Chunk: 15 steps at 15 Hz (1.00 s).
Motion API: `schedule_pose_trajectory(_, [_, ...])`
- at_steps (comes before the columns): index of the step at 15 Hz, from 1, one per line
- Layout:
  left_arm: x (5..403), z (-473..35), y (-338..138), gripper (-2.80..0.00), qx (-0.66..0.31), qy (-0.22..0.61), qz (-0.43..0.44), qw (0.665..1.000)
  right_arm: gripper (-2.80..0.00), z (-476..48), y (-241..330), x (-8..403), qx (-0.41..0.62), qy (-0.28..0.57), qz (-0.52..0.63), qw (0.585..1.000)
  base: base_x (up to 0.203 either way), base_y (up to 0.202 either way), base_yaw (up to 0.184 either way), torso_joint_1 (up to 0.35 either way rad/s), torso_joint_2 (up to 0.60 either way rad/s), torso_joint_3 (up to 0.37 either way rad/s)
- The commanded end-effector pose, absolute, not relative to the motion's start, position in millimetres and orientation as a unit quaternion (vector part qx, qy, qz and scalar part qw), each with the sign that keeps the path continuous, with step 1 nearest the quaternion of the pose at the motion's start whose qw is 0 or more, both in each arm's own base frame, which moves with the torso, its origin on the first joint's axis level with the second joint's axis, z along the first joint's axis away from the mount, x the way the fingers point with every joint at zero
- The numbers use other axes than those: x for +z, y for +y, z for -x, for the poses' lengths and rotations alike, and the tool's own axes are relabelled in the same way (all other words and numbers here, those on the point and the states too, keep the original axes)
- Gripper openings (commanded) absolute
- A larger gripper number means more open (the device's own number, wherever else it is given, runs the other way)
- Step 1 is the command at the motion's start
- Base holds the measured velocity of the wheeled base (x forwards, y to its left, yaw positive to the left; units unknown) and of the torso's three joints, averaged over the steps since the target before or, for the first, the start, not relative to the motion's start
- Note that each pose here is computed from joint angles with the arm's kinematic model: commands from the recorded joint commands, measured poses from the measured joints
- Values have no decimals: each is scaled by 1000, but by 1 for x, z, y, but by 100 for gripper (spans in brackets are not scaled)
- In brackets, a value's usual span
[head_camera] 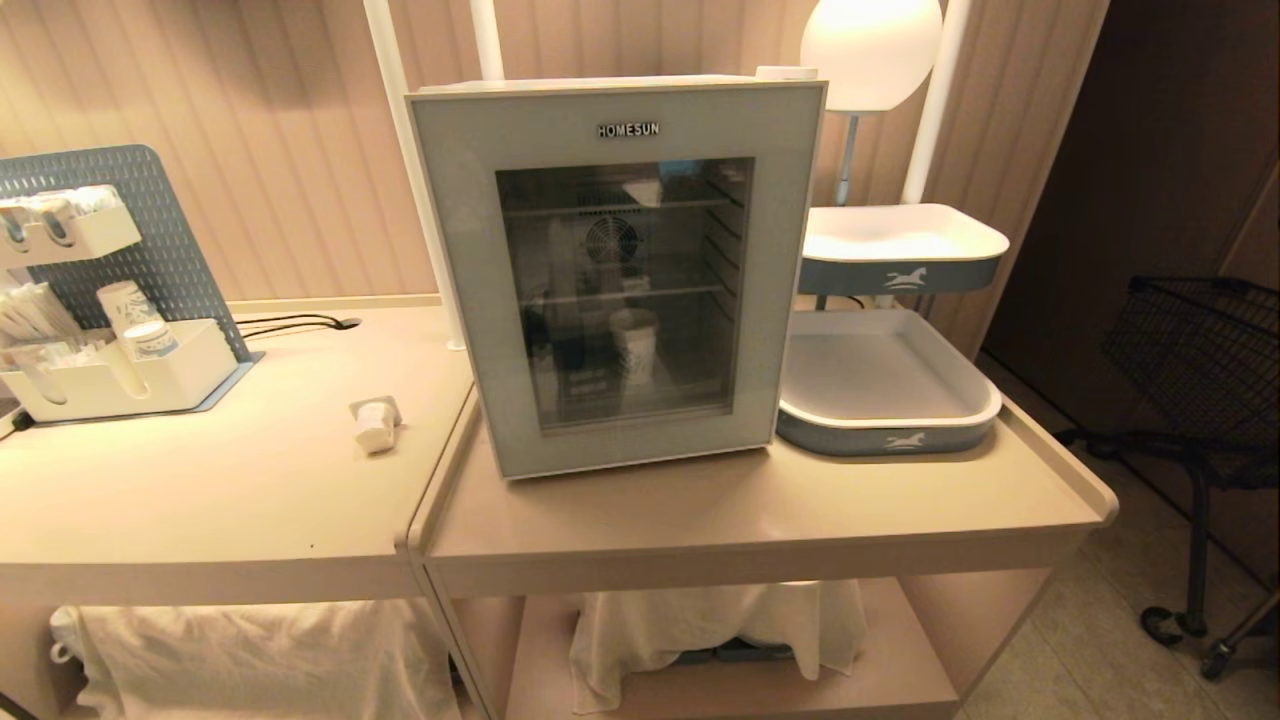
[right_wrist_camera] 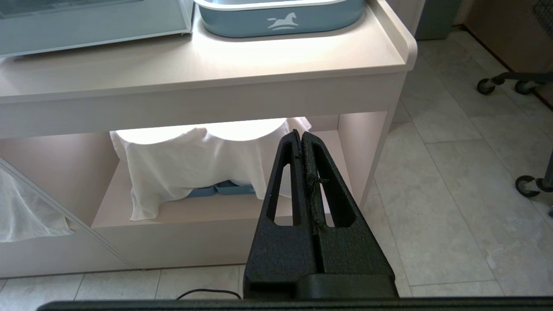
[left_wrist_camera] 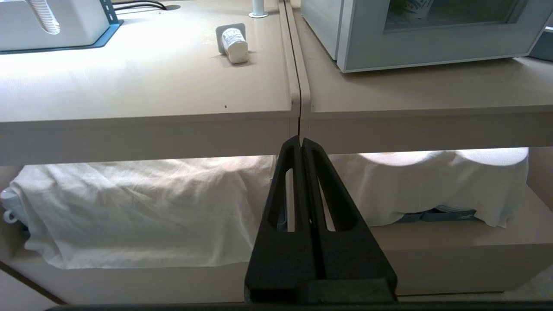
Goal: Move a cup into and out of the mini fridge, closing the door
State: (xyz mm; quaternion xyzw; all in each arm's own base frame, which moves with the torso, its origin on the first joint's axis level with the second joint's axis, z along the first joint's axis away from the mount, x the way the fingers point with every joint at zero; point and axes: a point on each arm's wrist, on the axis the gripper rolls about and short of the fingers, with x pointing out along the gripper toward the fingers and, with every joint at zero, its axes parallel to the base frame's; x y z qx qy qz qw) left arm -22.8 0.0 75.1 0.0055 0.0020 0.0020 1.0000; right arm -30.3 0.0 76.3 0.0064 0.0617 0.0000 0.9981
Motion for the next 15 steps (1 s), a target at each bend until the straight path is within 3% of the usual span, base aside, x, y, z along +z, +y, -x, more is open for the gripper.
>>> schedule_pose_trajectory(1, [75, 23, 0, -280, 2, 3, 0, 1000, -280, 30, 0, 76, 0, 63, -7, 998, 0, 0, 0, 0, 0, 0])
schedule_pose_trajectory(15, [75, 23, 0, -280, 2, 2, 1, 1000, -280, 30, 0, 76, 0, 63, -7, 998, 0, 0, 0, 0, 0, 0])
